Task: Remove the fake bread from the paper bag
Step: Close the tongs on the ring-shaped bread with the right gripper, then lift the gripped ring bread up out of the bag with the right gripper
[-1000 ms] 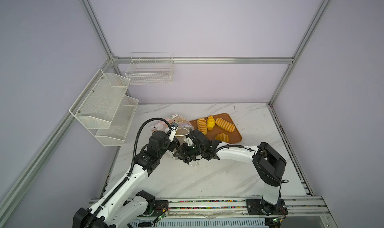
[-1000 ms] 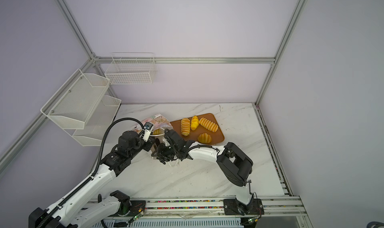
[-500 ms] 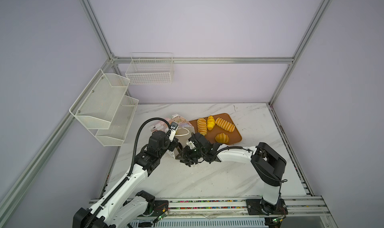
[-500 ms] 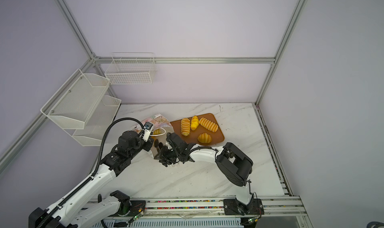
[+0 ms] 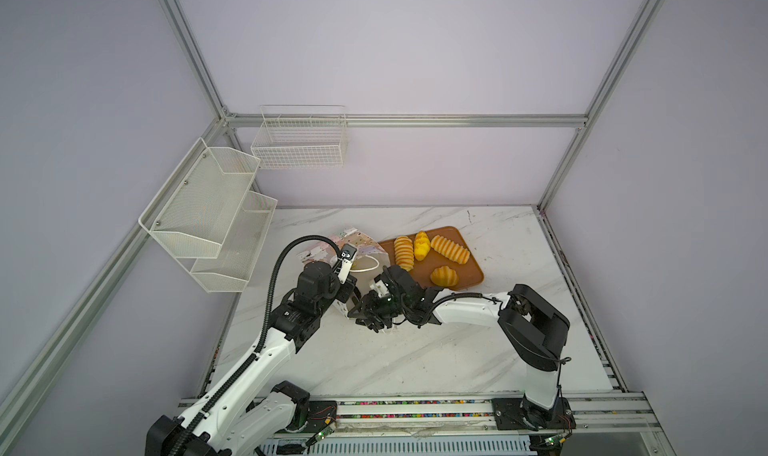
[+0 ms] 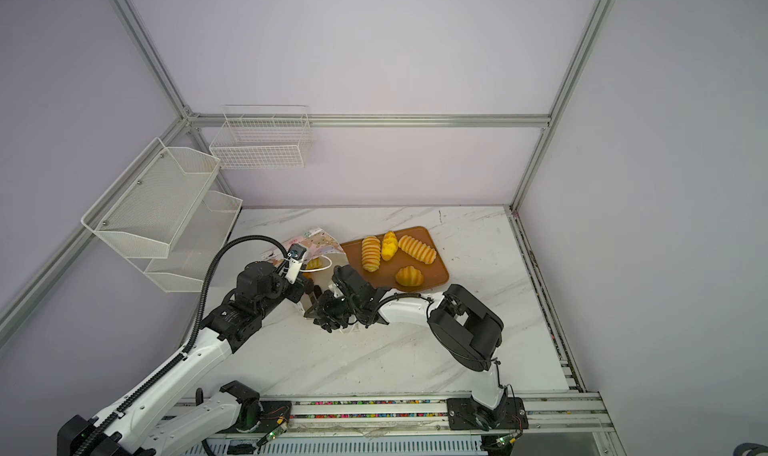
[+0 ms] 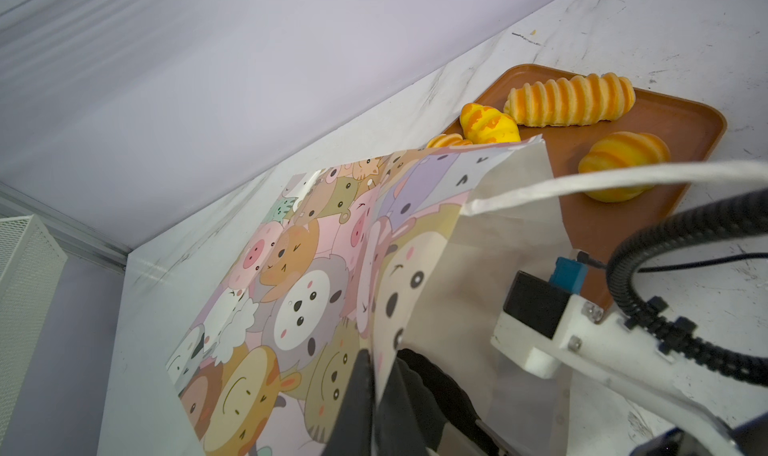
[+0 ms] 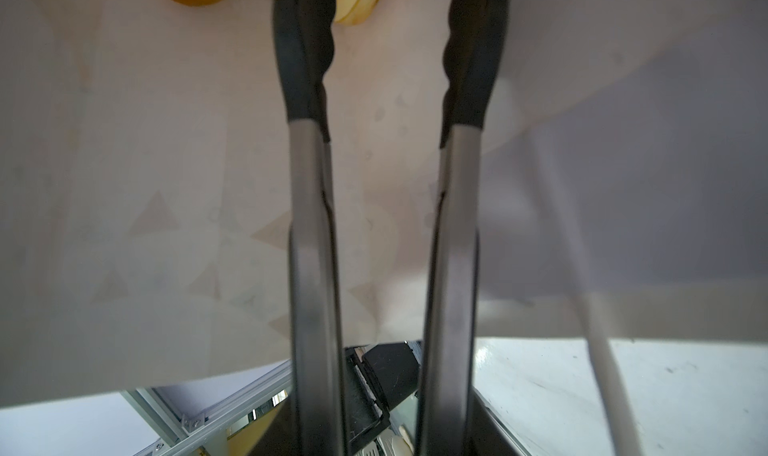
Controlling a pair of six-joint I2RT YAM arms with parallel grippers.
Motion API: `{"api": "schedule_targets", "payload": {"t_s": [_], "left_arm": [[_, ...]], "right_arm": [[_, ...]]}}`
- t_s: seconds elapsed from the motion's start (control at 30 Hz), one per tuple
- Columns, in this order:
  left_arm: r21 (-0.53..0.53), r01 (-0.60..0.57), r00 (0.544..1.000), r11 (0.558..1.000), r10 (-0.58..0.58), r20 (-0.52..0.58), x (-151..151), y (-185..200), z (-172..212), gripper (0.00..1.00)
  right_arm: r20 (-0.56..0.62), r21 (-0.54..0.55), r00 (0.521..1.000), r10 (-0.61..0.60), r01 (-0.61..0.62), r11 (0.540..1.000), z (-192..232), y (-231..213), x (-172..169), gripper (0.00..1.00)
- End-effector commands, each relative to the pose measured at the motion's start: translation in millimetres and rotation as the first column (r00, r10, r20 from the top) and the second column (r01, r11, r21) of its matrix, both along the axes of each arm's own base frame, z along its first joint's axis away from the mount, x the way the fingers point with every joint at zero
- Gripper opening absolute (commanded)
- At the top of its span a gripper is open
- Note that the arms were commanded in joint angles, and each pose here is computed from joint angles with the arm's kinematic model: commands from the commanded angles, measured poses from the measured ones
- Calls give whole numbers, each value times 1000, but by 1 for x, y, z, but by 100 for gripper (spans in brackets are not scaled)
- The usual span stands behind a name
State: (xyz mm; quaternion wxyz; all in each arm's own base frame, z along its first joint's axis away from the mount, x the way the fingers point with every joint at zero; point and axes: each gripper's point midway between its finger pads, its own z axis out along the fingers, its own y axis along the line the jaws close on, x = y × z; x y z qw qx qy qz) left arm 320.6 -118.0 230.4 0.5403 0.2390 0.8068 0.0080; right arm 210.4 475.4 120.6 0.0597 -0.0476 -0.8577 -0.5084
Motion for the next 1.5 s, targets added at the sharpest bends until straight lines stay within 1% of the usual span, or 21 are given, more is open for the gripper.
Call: {"api": "schedule_targets", "payload": {"t_s": [0.0, 0.23, 0.47, 0.57, 0.8, 1.0, 1.03, 1.23, 1.47], "left_arm": [[-77, 42, 998, 996, -38, 50, 1, -12, 20, 0], [-82, 54, 998, 995, -50, 47, 1, -15, 19, 0], [-83, 58, 997, 995, -55, 48, 0, -17, 20, 0], [-82, 55, 997, 995, -51, 50, 0, -16, 20, 0], [-75, 43, 998, 996, -39, 49, 1, -14, 18, 0], [-56, 4, 998, 998, 0, 59, 1, -6, 19, 0], [-55, 1, 998, 998, 3, 59, 1, -5, 20, 0], [-52, -7, 998, 999, 9, 55, 1, -4, 18, 0], [-49, -10, 999, 999, 12, 48, 3, -4, 15, 0]], "right_arm": [[-14, 72, 1000, -3, 4, 997, 16, 13, 7, 42], [-20, 102, 1000, 5, -3, 995, 23, 24, 16, 44], [-12, 130, 1000, -14, 15, 991, 30, 25, 33, 43], [-2, 139, 1000, -23, 23, 990, 33, 24, 40, 39], [23, 144, 998, -50, 46, 989, 39, 12, 51, 14], [43, 140, 996, -81, 74, 987, 48, -7, 54, 1], [49, 141, 995, -91, 83, 987, 51, -11, 55, 0], [105, 107, 987, -125, 114, 988, 65, -33, 59, 0], [186, 18, 976, -114, 113, 993, 68, -49, 57, 0]]}}
